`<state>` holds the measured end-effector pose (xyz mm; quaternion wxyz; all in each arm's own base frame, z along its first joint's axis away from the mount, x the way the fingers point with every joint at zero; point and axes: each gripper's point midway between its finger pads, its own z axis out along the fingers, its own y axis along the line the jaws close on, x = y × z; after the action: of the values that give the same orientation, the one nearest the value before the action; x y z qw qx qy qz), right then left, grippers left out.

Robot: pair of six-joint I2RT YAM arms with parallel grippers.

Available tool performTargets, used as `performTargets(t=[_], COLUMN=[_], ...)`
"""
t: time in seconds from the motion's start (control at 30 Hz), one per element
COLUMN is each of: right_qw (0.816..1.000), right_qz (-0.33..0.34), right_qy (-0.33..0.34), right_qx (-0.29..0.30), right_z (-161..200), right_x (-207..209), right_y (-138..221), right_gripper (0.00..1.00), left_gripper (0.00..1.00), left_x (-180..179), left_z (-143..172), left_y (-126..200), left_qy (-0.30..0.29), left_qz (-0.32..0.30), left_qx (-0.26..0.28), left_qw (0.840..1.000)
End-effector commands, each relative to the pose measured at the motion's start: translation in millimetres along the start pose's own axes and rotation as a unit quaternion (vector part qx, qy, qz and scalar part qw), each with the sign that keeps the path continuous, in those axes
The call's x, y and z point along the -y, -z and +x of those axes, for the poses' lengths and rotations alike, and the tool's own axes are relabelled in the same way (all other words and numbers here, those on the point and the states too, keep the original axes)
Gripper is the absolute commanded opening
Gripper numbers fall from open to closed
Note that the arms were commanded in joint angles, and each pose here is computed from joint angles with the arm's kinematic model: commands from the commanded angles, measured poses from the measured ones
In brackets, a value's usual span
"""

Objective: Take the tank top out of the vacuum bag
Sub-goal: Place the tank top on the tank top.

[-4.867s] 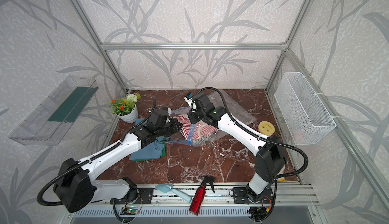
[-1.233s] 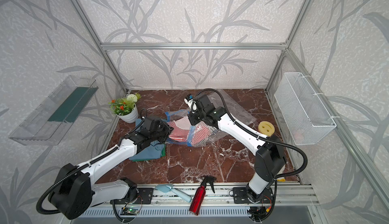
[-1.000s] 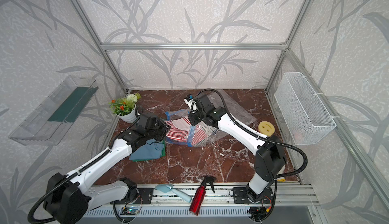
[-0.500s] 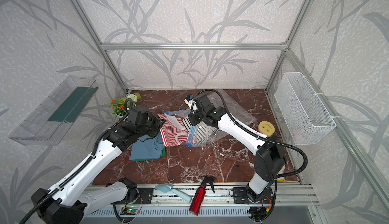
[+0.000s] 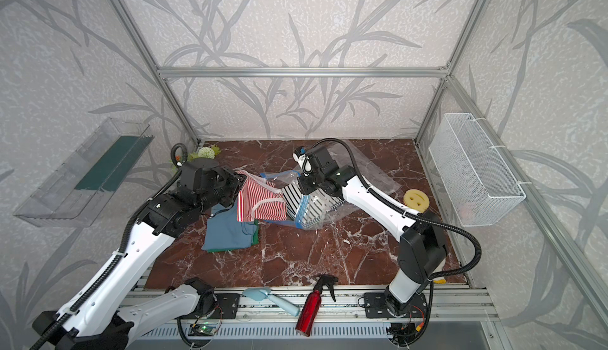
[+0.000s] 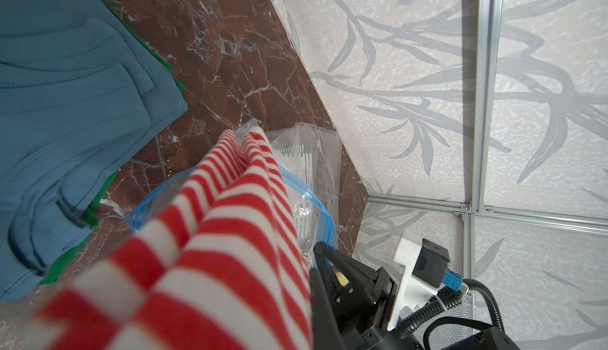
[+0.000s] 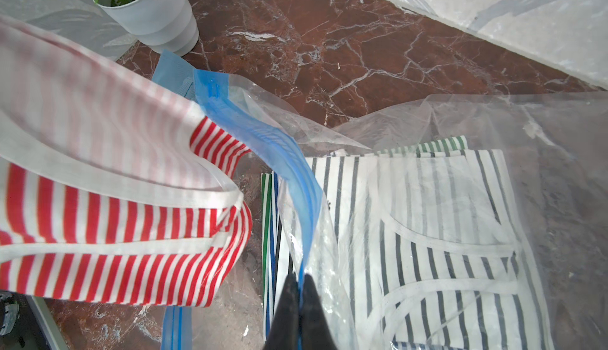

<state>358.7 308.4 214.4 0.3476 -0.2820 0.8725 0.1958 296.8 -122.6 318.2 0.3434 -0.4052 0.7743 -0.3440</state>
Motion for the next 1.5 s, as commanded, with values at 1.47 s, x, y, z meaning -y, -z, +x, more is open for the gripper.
performTargets(t=[1.47], right_qw=[0.991], right_qz=[0.094], right_qy=[-0.078], right_qx=[-0.061], right_z=[49.7], right_x=[84.4], right_y=[17.1], right_gripper=[0.0], left_gripper=[0.0], left_x=[13.0], left_z=[-128.7], left_y=[-42.2], left_qy=[-0.002], left_qz=[-0.055], left_qx=[0.236], left_qw=[0.97])
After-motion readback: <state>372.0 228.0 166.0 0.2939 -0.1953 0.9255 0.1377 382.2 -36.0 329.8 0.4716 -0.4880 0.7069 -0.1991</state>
